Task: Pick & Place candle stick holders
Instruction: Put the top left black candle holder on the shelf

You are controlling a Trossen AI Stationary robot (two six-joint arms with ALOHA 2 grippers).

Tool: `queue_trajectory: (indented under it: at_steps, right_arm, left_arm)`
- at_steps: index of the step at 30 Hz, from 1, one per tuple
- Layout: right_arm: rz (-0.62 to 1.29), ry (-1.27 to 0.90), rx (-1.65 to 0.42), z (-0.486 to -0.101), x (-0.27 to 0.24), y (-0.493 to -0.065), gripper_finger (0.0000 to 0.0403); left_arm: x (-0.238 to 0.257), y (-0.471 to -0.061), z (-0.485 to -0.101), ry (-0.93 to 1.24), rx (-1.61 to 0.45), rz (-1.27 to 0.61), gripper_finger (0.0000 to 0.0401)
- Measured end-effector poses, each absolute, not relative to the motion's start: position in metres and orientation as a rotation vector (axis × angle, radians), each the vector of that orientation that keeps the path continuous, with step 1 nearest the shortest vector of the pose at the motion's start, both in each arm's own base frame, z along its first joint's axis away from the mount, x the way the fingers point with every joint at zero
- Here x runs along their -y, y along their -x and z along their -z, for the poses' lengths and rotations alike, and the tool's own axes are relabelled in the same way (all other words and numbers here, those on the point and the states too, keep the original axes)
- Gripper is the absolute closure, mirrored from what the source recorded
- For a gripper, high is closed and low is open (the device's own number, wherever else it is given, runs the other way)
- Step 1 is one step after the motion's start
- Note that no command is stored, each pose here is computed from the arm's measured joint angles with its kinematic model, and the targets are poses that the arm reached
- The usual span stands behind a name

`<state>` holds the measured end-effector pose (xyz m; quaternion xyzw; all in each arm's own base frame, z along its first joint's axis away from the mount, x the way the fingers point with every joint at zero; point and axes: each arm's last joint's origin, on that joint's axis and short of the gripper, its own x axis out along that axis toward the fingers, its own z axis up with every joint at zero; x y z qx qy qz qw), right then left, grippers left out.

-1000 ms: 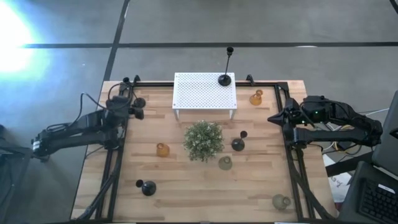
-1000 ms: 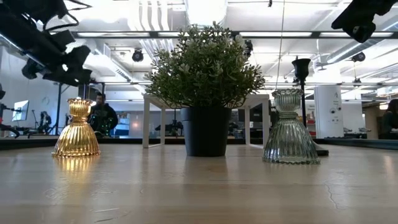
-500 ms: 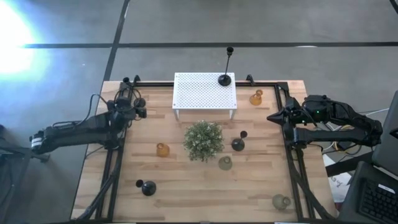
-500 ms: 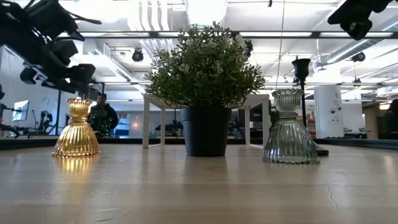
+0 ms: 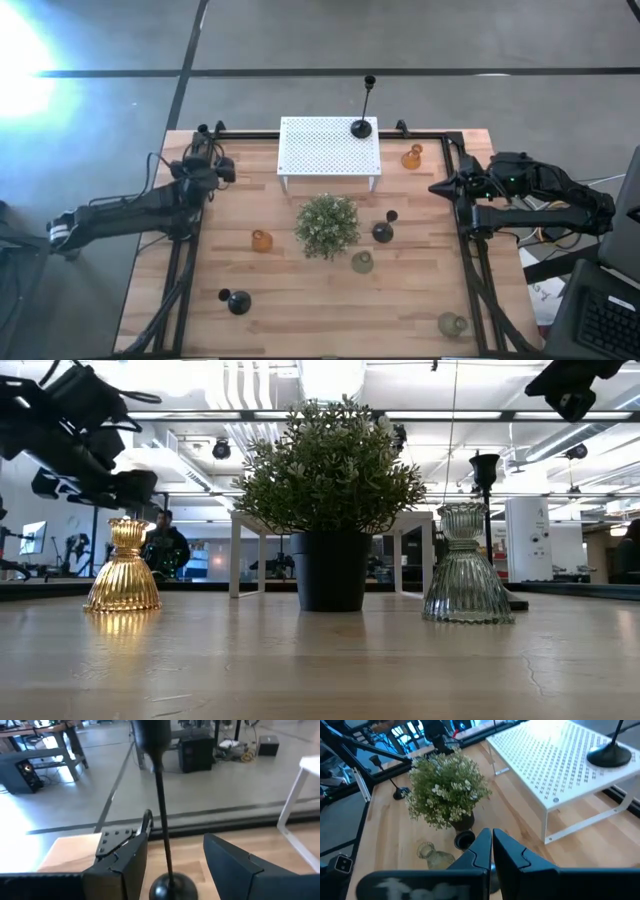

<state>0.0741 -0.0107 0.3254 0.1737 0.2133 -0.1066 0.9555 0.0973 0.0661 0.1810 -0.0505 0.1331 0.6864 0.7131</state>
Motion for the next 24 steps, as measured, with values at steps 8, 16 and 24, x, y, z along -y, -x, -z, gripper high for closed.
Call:
queue_trajectory:
  at_steps: [8,16,24]
  right_arm:
    - [0.202,-0.312,-0.392,-0.329,0.011,-0.076,0.039]
    - [0.202,-0.312,-0.393,-0.329,0.011,-0.076,0.039]
    - [0.202,-0.31,-0.394,-0.329,0.011,-0.076,0.039]
  left_arm:
    - [-0.08,-0.101,-0.189,0.098,-0.269,-1.481,0.0201]
    - [-0.098,-0.094,-0.175,0.15,-0.25,-1.477,0.0202]
    - [-0.103,-0.092,-0.171,0.088,-0.286,-1.471,0.0292]
